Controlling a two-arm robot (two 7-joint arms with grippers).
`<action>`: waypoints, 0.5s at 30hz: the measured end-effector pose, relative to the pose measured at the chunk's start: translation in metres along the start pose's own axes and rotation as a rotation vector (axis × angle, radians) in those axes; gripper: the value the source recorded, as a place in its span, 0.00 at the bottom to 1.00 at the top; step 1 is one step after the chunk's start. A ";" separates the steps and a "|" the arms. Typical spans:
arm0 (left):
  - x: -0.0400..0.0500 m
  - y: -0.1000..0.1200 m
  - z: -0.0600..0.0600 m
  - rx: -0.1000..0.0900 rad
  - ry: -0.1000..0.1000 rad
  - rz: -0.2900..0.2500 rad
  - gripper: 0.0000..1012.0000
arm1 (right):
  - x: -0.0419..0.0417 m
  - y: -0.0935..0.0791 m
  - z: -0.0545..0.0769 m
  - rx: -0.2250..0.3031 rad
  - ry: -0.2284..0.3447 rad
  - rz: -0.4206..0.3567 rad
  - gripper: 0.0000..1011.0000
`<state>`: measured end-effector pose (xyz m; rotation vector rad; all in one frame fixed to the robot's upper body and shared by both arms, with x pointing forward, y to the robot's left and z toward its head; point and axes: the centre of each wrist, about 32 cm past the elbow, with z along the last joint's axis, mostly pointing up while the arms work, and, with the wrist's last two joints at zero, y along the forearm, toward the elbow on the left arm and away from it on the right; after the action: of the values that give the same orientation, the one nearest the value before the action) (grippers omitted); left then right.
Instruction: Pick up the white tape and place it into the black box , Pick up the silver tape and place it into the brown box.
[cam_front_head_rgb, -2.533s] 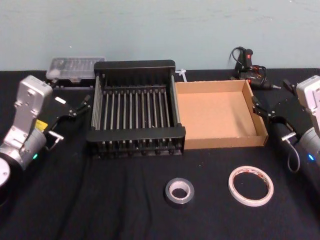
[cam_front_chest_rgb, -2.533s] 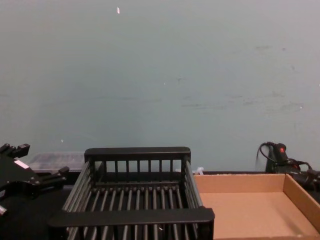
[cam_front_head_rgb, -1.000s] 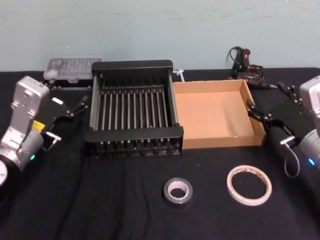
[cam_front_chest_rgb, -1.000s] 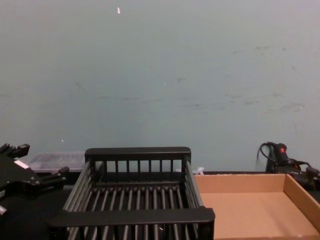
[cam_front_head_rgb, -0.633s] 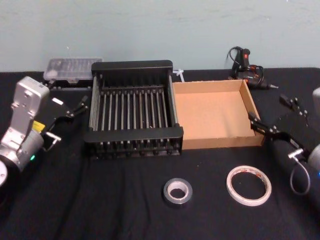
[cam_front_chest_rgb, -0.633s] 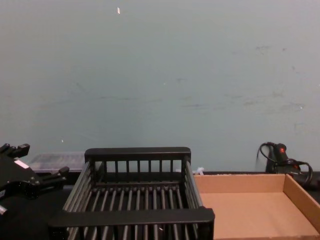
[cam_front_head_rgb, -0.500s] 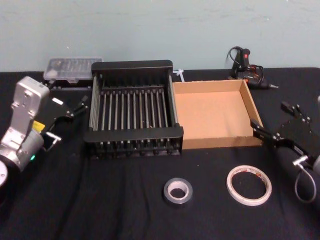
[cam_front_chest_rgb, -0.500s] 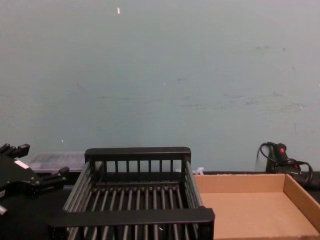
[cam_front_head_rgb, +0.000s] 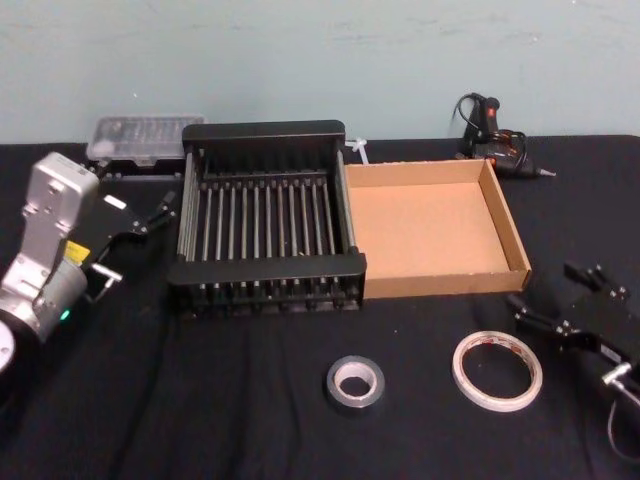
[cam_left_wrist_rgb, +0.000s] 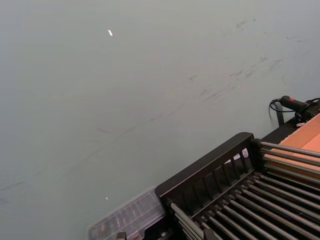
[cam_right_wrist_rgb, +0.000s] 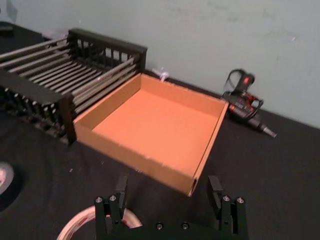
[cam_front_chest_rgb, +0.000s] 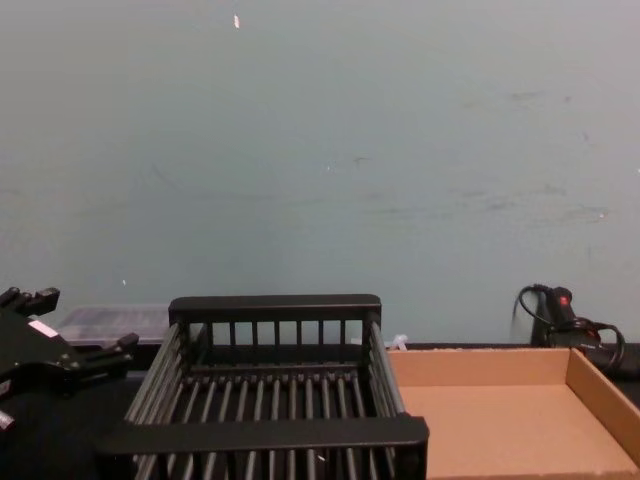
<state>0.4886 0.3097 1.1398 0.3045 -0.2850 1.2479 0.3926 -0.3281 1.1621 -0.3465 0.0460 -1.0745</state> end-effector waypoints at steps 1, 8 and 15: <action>0.0000 0.000 0.000 0.000 0.000 0.000 0.99 | -0.0005 -0.001 -0.001 -0.007 0.002 0.003 0.99; 0.0000 0.000 0.000 0.000 0.000 0.000 0.99 | -0.0033 -0.002 -0.006 -0.067 0.021 0.020 0.99; 0.0000 0.000 0.000 0.000 0.000 0.000 0.99 | -0.0039 0.001 -0.013 -0.108 0.033 0.037 0.99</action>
<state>0.4886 0.3097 1.1398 0.3045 -0.2850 1.2480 0.3890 -0.3275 1.1489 -0.4240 0.1398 -1.0435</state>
